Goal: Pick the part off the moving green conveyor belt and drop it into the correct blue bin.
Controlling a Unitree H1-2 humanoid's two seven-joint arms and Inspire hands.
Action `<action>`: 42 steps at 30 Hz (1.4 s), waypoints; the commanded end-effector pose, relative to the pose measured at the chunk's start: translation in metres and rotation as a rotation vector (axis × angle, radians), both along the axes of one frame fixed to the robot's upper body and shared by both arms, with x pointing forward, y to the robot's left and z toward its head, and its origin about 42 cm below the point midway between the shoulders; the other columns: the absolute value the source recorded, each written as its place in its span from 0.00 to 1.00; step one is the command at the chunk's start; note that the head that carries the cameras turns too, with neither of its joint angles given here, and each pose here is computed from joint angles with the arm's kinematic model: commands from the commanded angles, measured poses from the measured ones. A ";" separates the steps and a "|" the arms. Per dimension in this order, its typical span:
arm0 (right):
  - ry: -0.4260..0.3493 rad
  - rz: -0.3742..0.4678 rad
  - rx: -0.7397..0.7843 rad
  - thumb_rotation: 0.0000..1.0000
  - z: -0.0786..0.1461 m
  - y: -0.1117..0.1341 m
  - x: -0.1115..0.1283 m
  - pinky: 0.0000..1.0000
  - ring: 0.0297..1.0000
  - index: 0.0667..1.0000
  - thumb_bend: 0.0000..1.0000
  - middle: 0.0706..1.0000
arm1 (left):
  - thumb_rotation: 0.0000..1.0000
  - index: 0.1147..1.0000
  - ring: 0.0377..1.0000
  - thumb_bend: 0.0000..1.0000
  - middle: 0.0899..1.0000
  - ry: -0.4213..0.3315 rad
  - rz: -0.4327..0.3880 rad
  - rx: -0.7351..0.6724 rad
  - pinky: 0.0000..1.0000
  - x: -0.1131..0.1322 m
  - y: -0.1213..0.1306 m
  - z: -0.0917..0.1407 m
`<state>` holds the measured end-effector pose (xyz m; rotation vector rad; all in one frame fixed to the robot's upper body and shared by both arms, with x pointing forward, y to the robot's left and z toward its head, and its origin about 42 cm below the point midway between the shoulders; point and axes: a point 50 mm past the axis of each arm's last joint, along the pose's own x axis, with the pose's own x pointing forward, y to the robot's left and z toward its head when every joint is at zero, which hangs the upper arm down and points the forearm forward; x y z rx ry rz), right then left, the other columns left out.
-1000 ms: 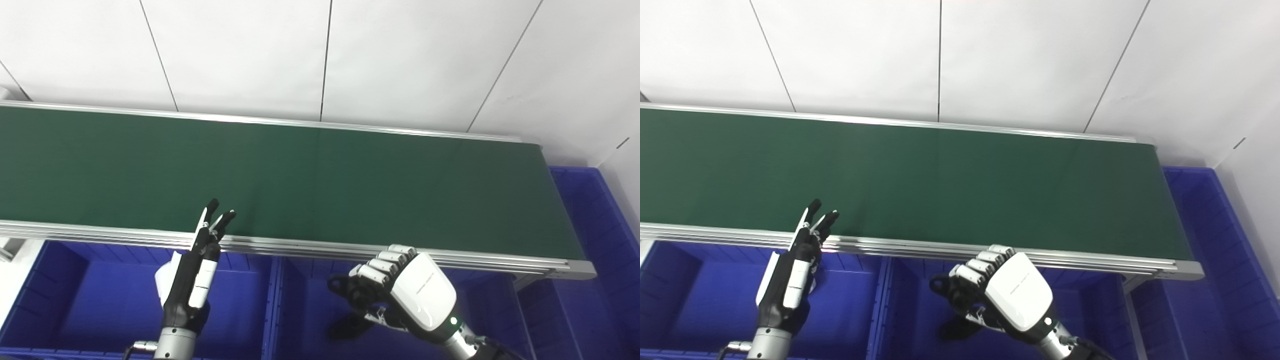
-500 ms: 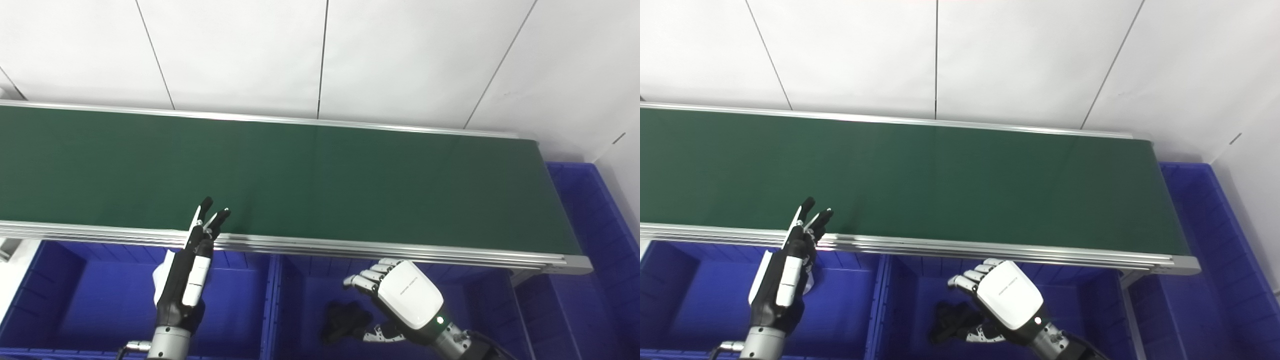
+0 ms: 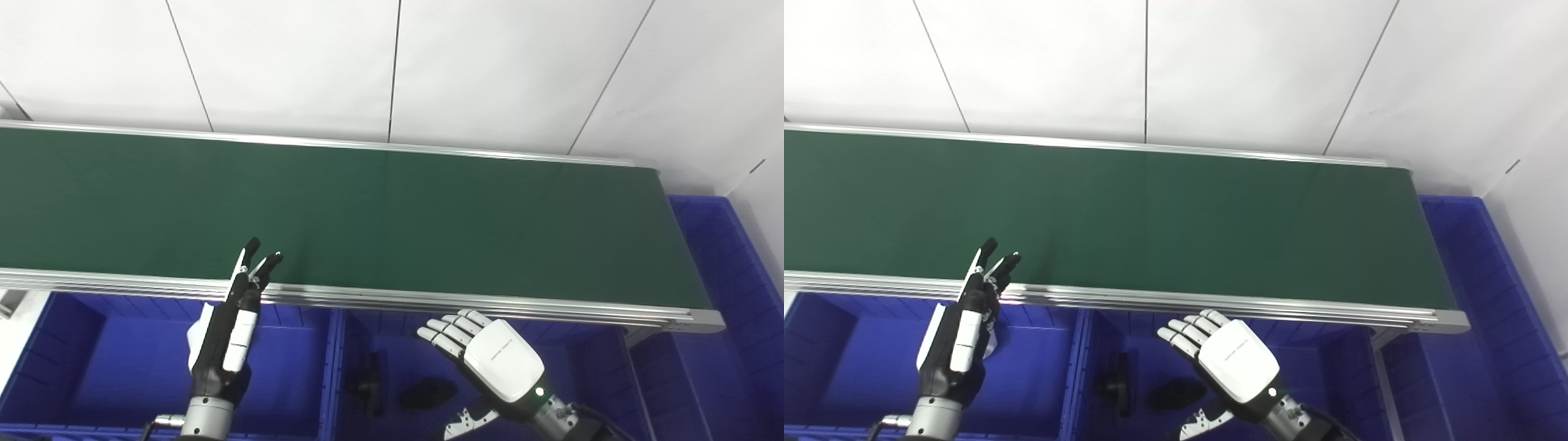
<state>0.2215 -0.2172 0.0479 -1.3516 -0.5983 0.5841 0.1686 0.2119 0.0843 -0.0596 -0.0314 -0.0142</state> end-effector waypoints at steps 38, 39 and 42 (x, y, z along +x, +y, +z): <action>0.589 -0.691 1.513 0.98 0.057 0.020 -0.029 0.93 0.91 0.94 0.79 0.94 | 0.91 1.00 1.00 0.62 1.00 -0.084 0.007 0.070 1.00 -0.003 0.018 0.017; 0.609 -0.691 1.519 0.98 0.057 0.021 -0.029 0.93 0.92 0.95 0.79 0.94 | 0.91 1.00 1.00 0.63 1.00 -0.084 0.008 0.076 1.00 -0.003 0.018 0.018; 0.637 -0.694 1.520 0.98 0.056 0.022 -0.029 0.94 0.92 0.95 0.78 0.94 | 0.91 1.00 1.00 0.63 1.00 -0.082 0.009 0.081 1.00 -0.004 0.019 0.019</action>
